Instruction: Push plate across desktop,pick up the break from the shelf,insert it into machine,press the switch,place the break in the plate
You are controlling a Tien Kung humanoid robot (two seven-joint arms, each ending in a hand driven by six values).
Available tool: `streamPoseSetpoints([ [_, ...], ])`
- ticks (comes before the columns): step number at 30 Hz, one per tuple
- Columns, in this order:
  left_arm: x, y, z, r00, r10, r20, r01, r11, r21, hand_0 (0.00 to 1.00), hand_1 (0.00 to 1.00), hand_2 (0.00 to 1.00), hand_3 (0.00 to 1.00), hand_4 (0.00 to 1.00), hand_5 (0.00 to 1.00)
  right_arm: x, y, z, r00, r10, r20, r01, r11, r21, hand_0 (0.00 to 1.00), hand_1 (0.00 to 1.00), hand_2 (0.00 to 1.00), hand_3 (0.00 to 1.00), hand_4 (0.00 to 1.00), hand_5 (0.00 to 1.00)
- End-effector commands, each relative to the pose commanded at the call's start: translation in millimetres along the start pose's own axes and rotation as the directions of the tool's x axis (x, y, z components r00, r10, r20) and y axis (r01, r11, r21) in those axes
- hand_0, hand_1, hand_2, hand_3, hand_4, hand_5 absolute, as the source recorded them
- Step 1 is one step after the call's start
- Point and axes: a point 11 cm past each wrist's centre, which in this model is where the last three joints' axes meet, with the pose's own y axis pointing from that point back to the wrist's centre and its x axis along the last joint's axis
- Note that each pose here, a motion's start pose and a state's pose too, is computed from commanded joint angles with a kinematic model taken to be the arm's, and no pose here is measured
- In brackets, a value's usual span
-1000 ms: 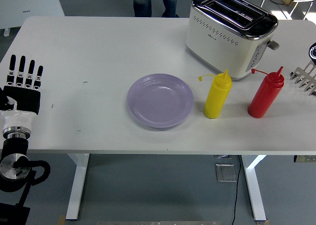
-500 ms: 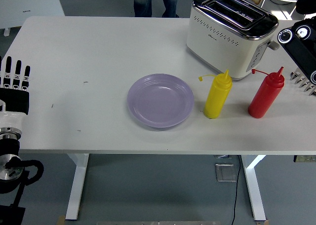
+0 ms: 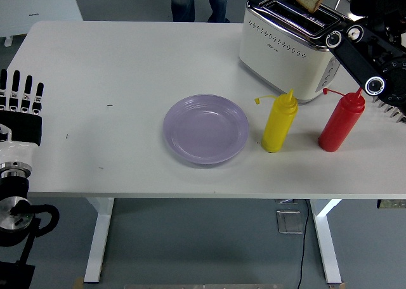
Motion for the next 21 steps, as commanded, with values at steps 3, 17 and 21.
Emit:
streamPoseSetpoints([
  [3,-0.4,-0.5,0.7,1.0,-0.001,0.0,0.001,1.0,-0.003,0.885,0.889,0.877,0.777,0.551,0.998,-3.2,0.4,4.7,1.0,-0.004,-0.011,0.004,1.0,-0.011,0.321,0.337,0.395,0.496,0.367,0.002],
  [17,-2.7,-2.0,0.5,1.0,-0.007,-0.003,0.007,1.0,-0.004,0.886,0.889,0.878,0.777,0.549,0.998,-10.6,1.3,20.8,0.999,-0.007,-0.05,0.005,0.999,-0.041,0.32,0.336,0.394,0.495,0.361,0.002],
  [21,-3.5,-2.2,-0.1,1.0,-0.009,-0.003,0.009,1.0,-0.003,0.885,0.889,0.878,0.778,0.548,0.998,-11.9,1.6,26.7,0.998,-0.003,-0.061,-0.001,0.999,-0.052,0.32,0.336,0.394,0.495,0.361,0.002],
])
